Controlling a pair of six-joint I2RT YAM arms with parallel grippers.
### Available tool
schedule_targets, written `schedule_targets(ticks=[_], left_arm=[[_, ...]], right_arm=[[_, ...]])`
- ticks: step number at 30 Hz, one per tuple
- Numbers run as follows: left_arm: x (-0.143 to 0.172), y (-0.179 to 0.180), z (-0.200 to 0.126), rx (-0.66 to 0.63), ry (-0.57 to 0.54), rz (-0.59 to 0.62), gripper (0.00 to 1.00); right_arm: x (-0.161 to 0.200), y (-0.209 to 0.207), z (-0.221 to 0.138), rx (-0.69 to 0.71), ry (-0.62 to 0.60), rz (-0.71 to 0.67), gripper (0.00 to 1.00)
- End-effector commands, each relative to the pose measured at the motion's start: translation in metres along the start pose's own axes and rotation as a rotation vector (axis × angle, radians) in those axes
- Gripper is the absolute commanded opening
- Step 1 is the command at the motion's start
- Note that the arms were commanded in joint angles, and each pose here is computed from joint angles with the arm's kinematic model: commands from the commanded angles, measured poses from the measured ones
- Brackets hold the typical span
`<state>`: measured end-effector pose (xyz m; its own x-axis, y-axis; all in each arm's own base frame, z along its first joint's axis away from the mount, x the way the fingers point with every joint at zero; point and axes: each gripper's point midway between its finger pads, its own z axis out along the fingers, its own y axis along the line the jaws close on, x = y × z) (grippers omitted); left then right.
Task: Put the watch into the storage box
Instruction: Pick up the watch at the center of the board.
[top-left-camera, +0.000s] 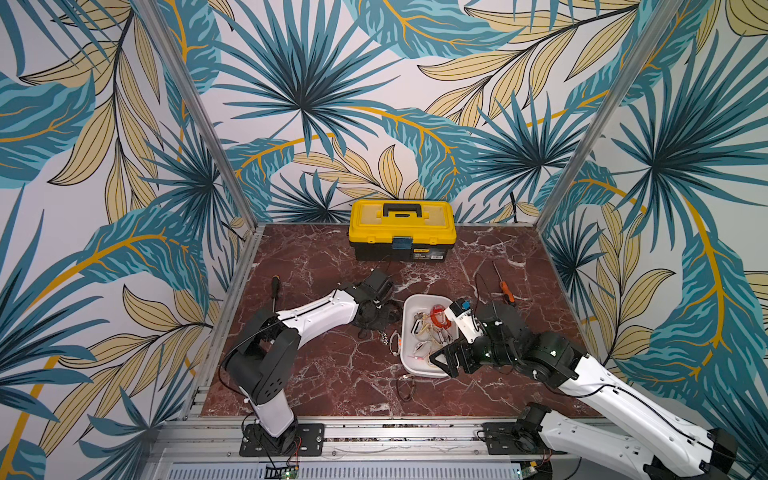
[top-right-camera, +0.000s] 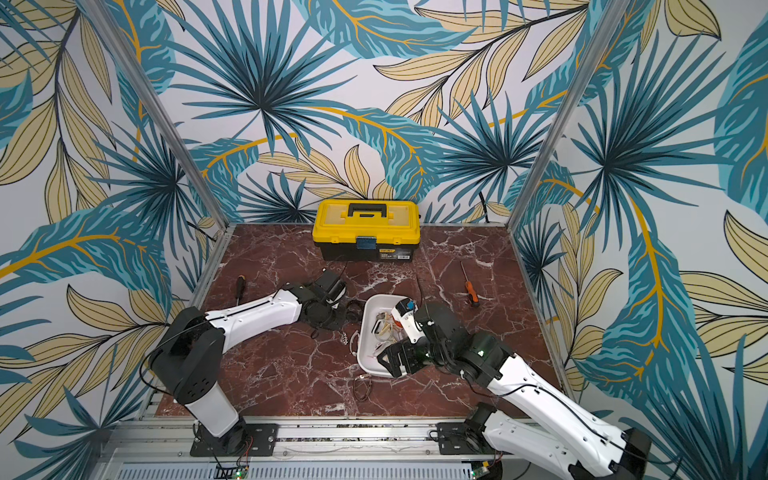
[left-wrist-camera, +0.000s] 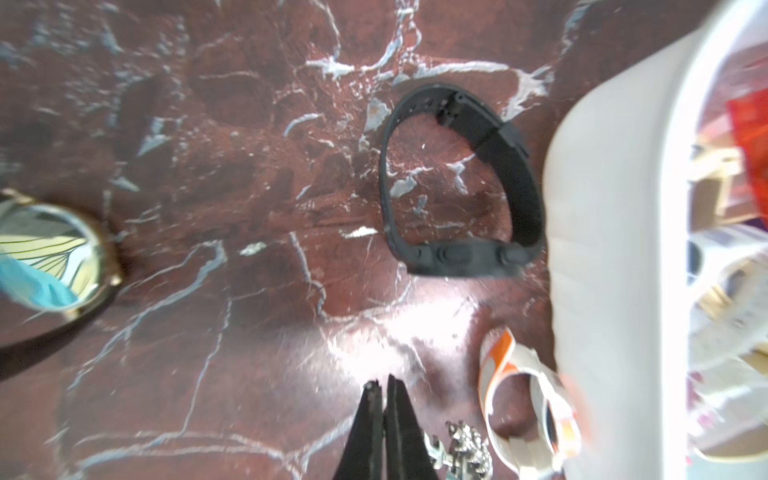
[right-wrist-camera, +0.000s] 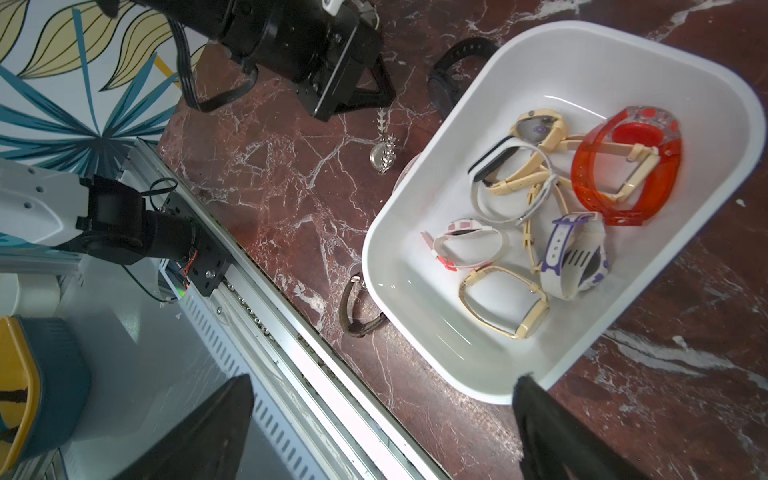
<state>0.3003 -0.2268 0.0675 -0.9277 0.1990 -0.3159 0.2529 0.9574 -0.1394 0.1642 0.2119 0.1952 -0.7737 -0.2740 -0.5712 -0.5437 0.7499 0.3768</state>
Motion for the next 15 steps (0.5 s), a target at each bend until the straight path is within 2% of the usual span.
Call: schedule_targets(ticks=[1,9,15], left_arm=[[0.001,-0.003,-0.026,0.028,0.001,0.014,0.03],[-0.008,-0.016,-0.089,0.095,-0.051,0.021,0.02],[-0.022,-0.049,-0.128,0.186,-0.091,0.061,0.03]], right_arm=[[-0.001,0.008,-0.002,0.013,0.011,-0.088,1.00],[-0.001,0.015,-0.008,0.052,0.000,-0.179,1.00],[-0.005,0.013,-0.017,0.072,-0.031,-0.184,1.00]])
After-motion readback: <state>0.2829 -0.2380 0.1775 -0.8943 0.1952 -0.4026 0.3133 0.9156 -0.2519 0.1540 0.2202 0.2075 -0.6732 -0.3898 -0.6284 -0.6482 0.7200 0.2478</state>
